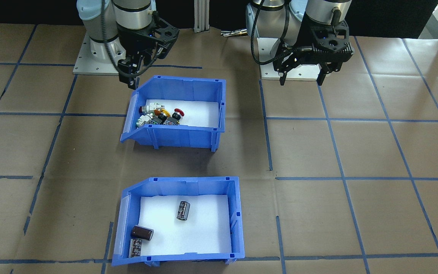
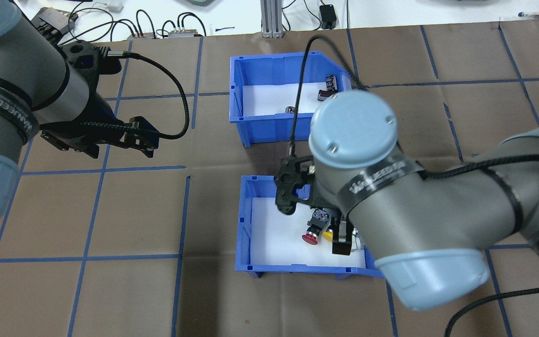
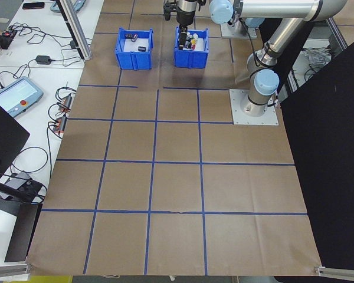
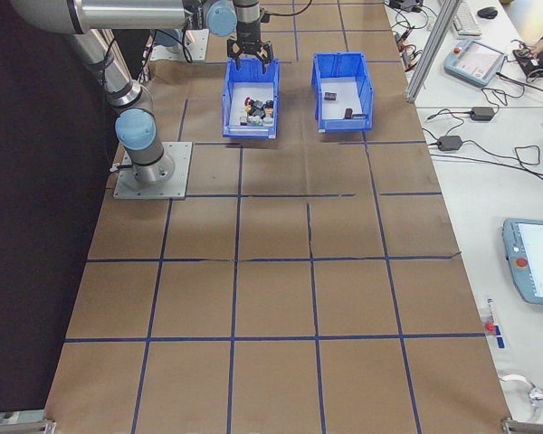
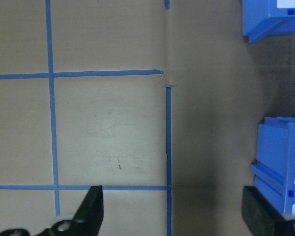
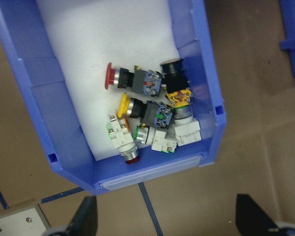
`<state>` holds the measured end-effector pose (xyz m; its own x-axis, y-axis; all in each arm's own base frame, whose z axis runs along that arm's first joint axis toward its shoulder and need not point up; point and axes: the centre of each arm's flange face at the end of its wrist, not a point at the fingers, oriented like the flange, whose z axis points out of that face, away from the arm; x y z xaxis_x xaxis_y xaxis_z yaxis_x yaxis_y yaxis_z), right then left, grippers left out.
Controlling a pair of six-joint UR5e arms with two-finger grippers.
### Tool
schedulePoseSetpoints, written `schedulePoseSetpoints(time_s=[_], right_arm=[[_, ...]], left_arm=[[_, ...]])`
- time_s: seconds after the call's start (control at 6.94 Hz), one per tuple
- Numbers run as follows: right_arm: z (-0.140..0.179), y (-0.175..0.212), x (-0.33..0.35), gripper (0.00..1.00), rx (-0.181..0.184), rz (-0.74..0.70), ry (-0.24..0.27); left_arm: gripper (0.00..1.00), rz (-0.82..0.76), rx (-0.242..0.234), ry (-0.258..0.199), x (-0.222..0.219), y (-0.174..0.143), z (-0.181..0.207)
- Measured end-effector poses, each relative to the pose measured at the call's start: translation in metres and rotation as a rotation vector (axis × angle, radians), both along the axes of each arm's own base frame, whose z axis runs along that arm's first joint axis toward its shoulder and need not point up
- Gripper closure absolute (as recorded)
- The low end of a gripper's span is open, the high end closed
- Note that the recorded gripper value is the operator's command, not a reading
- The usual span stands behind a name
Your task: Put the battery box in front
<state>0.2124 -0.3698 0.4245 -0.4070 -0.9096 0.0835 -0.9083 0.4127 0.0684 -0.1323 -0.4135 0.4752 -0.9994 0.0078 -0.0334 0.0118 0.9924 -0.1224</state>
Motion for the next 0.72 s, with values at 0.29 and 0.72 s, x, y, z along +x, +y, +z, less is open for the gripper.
schedulePoseSetpoints(time_s=[0.29, 0.72], right_arm=[[0.023, -0.029, -0.071, 0.0, -0.076, -0.444, -0.028], [0.048, -0.078, -0.1, 0.0, -0.126, -0.883, -0.09]], left_arm=[[0.0, -0.003, 0.003, -0.008, 0.001, -0.003, -0.005], [0.0, -0.001, 0.0, -0.009, 0.001, -0.003, -0.006]])
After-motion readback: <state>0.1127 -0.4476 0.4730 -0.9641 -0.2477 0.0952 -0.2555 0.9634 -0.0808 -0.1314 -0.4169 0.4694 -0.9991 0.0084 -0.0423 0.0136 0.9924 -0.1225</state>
